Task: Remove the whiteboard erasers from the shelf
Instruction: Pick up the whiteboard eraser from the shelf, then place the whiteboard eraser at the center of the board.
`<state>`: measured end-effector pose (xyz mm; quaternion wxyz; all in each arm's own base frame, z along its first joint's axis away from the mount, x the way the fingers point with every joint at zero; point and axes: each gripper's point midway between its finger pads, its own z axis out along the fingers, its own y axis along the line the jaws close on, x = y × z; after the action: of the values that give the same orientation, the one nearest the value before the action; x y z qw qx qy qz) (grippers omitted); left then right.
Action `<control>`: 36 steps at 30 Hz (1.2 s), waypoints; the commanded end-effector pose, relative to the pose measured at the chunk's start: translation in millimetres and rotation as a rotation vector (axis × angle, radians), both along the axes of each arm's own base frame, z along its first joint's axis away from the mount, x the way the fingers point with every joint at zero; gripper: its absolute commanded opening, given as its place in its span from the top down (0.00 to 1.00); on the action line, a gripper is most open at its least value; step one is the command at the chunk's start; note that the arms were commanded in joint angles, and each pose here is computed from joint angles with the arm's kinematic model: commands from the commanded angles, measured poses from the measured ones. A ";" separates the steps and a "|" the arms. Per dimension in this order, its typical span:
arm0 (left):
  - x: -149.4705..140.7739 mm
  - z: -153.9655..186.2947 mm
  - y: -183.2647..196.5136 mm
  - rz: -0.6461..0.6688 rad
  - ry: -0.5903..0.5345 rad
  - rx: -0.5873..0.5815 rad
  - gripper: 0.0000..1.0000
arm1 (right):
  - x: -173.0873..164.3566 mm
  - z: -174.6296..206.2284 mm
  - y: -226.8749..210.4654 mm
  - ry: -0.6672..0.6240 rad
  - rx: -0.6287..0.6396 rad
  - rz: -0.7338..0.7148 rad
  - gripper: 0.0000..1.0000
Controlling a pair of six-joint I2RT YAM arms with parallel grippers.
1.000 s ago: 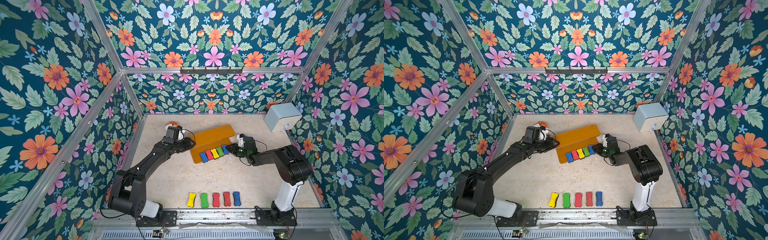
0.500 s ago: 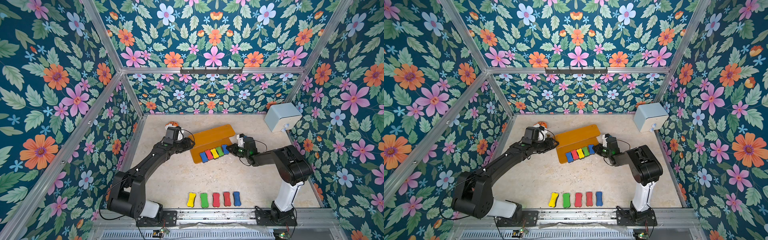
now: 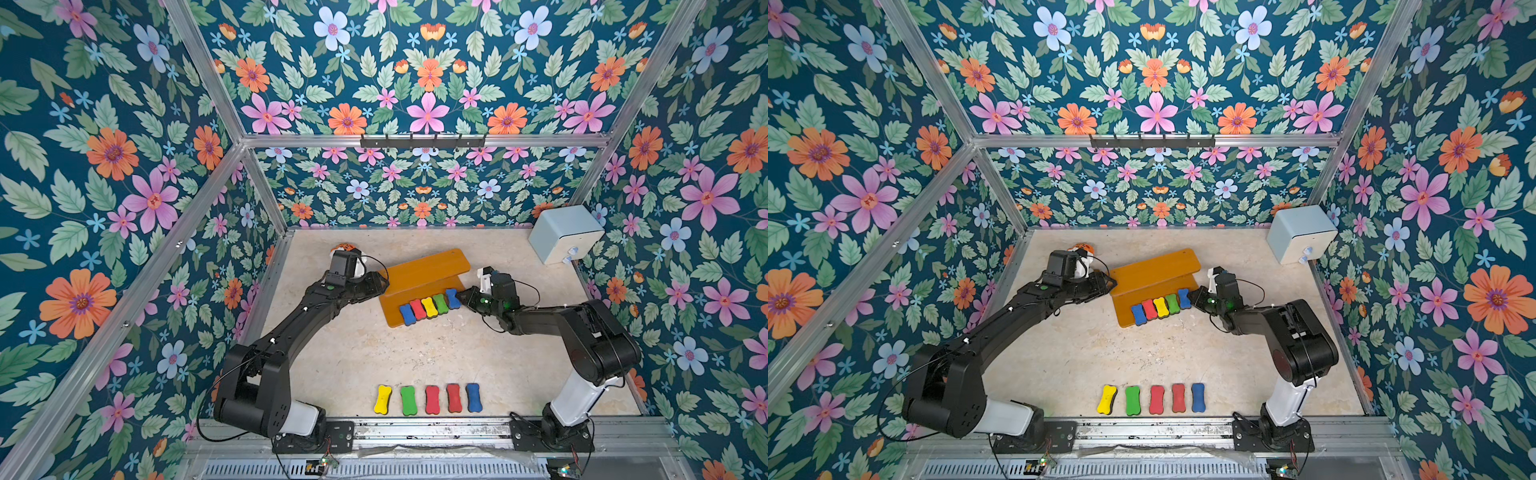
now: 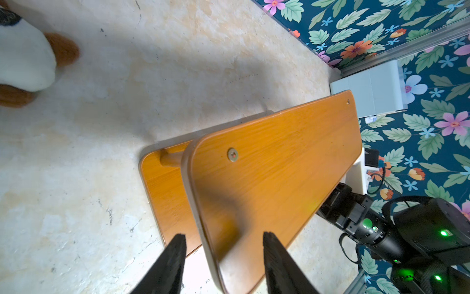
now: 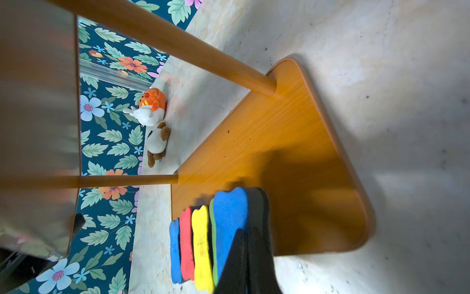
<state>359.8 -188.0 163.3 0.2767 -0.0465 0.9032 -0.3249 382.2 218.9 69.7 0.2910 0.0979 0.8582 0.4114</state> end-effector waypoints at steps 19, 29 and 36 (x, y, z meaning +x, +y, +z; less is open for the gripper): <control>0.6 -3.2 -0.3 0.003 -0.008 -0.009 0.45 | -119.3 -1.7 -40.3 0.107 -0.123 -0.119 0.93; -2.0 -3.9 2.9 0.016 -0.009 -0.001 0.44 | -168.0 -27.0 -27.2 0.184 -0.112 -0.084 0.93; -4.3 -7.2 5.6 0.021 -0.003 0.010 0.43 | -181.3 -34.8 -38.7 0.192 -0.147 -0.112 0.93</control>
<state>354.3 -183.7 155.0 0.2766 -0.0543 0.9045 -0.3200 201.3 189.6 39.4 0.2306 0.1416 0.9022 0.3358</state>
